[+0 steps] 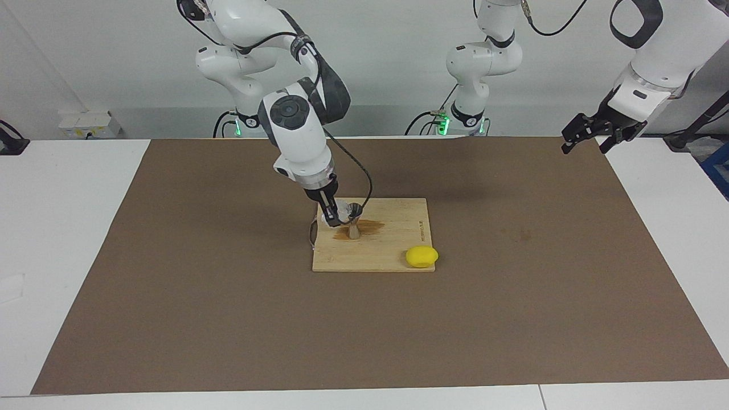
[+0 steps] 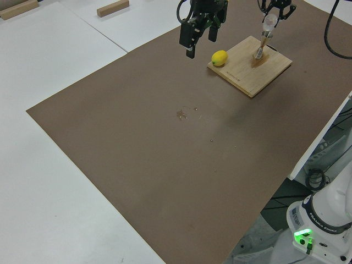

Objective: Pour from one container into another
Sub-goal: 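Tilt the glass cup over the metal cup with the right gripper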

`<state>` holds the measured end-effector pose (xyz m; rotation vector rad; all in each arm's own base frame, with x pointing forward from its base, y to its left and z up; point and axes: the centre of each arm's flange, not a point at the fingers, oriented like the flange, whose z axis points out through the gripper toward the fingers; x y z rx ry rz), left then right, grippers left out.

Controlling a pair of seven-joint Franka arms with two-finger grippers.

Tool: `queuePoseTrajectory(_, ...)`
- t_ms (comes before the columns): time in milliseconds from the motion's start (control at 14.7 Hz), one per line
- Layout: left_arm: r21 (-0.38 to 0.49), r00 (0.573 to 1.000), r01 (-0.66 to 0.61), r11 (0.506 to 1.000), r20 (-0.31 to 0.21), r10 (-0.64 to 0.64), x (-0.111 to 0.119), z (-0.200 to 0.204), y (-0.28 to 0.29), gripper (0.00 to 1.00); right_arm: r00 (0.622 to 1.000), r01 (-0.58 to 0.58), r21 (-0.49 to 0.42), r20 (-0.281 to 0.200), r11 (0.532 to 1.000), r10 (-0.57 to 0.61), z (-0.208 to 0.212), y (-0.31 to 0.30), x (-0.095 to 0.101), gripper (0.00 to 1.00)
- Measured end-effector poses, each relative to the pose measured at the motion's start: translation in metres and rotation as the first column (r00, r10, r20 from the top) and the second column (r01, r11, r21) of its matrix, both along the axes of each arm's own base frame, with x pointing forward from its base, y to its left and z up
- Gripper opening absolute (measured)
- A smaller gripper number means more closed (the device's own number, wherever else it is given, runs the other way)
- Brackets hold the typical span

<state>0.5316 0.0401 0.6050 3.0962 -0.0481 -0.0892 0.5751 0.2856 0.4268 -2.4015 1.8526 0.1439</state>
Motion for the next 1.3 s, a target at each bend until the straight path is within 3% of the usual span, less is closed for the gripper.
queuePoseTrajectory(887, 0.033, 1.000, -0.020, 0.999, 0.024, 0.019, 0.002, 0.003, 0.011, 1.00, 0.989, -0.127, -0.145, 0.056, 0.981, 0.137, -0.001, 0.026, -0.015, 0.50)
queuePoseTrajectory(1296, 0.034, 0.999, -0.031, 0.999, 0.029, 0.030, 0.003, 0.003, 0.018, 1.00, 0.988, -0.136, -0.157, 0.050, 0.978, 0.145, 0.000, 0.028, -0.017, 0.50)
